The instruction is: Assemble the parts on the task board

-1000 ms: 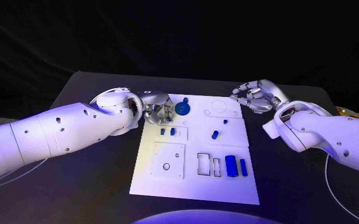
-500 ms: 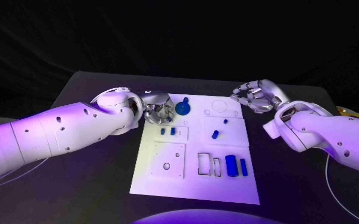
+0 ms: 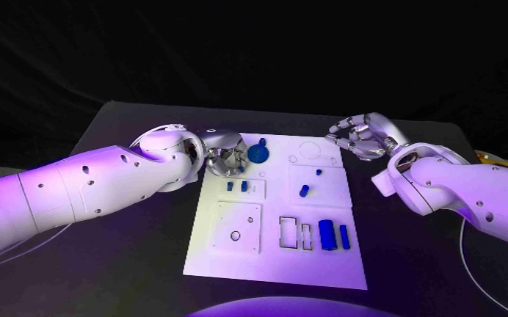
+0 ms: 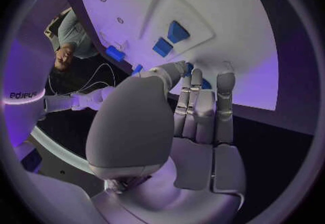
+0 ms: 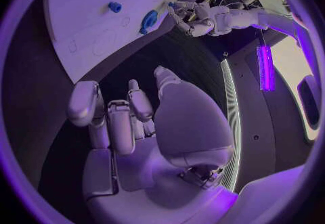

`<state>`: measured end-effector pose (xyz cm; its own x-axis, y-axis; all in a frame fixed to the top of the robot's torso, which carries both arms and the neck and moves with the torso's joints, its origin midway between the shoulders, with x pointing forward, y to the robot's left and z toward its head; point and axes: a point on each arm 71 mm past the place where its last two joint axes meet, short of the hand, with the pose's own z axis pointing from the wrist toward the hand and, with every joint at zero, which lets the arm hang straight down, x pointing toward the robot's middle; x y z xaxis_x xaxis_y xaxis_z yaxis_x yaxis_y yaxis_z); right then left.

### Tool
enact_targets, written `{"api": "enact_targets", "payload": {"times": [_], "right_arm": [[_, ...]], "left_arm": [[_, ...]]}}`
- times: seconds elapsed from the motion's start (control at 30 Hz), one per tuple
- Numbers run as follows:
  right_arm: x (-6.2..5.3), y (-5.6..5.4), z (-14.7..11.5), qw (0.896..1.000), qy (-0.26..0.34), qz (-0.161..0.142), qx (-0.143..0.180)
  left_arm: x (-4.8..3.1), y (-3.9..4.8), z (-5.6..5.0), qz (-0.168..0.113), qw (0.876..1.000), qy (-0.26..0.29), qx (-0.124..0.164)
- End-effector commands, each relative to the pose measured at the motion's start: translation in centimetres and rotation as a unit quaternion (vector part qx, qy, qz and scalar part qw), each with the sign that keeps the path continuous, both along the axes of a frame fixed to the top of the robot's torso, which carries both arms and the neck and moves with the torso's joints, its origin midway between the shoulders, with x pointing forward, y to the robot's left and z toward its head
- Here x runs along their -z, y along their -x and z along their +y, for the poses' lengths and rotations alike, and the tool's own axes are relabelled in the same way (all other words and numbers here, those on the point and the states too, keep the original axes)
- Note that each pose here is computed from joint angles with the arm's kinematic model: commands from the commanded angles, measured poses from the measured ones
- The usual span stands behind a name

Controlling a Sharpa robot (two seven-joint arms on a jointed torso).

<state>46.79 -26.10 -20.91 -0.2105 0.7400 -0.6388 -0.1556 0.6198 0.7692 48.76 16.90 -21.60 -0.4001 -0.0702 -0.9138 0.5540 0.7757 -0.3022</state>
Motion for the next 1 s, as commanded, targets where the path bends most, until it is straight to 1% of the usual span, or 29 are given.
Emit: {"api": "enact_targets", "payload": {"times": [0.03,0.27,0.57,1.0], "right_arm": [[-0.03,0.03,0.12,1.0,0.003,-0.005,-0.006],[-0.02,0.03,0.14,1.0,0.003,-0.004,-0.006],[-0.03,0.06,0.08,1.0,0.003,-0.004,-0.006],[-0.04,0.08,0.04,1.0,0.003,-0.004,-0.005]], "left_arm": [[0.08,-0.01,-0.21,0.006,1.0,-0.002,0.001],[0.32,-0.06,-0.33,0.014,1.0,-0.016,0.0],[0.58,-0.13,-0.15,0.023,0.999,-0.033,-0.004],[0.6,-0.14,-0.1,0.024,0.999,-0.033,-0.004]]}}
